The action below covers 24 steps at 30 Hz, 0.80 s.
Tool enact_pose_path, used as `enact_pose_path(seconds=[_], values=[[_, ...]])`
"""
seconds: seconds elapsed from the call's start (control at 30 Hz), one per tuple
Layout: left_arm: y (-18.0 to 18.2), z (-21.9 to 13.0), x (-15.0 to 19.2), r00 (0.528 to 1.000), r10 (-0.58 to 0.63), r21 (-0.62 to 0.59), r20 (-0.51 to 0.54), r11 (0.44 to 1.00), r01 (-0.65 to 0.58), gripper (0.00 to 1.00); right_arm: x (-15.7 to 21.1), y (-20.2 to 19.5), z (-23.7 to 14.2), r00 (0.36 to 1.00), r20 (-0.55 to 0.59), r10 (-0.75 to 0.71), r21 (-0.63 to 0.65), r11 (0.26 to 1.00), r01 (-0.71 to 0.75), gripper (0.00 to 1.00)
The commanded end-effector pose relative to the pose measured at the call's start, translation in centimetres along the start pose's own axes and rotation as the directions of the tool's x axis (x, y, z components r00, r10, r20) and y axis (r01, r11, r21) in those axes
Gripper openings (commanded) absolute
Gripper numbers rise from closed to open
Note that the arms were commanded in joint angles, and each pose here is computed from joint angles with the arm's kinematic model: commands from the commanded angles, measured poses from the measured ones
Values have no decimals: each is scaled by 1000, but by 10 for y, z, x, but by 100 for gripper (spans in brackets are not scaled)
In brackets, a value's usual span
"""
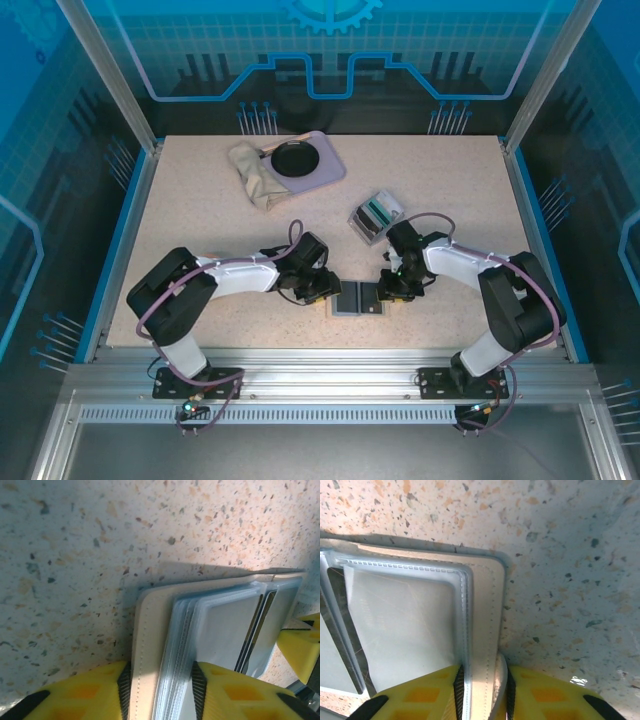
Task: Put the credit cards into the card holder
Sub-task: Close the card holder at the bottom-center of the table.
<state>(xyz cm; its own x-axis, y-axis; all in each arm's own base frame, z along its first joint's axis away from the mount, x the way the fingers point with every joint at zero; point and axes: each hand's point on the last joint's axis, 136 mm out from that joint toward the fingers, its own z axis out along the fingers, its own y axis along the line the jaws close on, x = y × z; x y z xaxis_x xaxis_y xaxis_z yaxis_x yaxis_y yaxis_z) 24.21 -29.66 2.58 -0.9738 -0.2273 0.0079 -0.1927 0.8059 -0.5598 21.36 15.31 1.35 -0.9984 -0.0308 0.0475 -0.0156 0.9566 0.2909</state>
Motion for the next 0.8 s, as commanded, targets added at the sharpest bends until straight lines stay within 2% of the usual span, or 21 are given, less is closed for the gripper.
enact_pose_path(seconds=[0.0, 0.1, 0.3, 0.37, 0.77], values=[[-38, -11, 0, 998, 55, 134, 7, 989, -56, 33, -1, 12, 5, 1000, -13, -15, -46, 999, 14, 29], [-46, -21, -1, 997, 74, 155, 29, 985, -78, 26, -3, 13, 4, 1000, -14, -14, -48, 999, 13, 28], [-51, -26, -3, 992, 122, 139, 25, 982, -124, 3, -6, 14, 2, 1000, -4, -17, -46, 999, 17, 28], [-50, -25, -3, 992, 124, 135, 24, 983, -126, 0, -6, 15, 1, 1000, -2, -17, -49, 999, 17, 28], [-48, -29, -6, 990, 138, 119, 38, 983, -141, 0, -12, 17, -15, 999, 43, -25, -44, 999, 27, 32]])
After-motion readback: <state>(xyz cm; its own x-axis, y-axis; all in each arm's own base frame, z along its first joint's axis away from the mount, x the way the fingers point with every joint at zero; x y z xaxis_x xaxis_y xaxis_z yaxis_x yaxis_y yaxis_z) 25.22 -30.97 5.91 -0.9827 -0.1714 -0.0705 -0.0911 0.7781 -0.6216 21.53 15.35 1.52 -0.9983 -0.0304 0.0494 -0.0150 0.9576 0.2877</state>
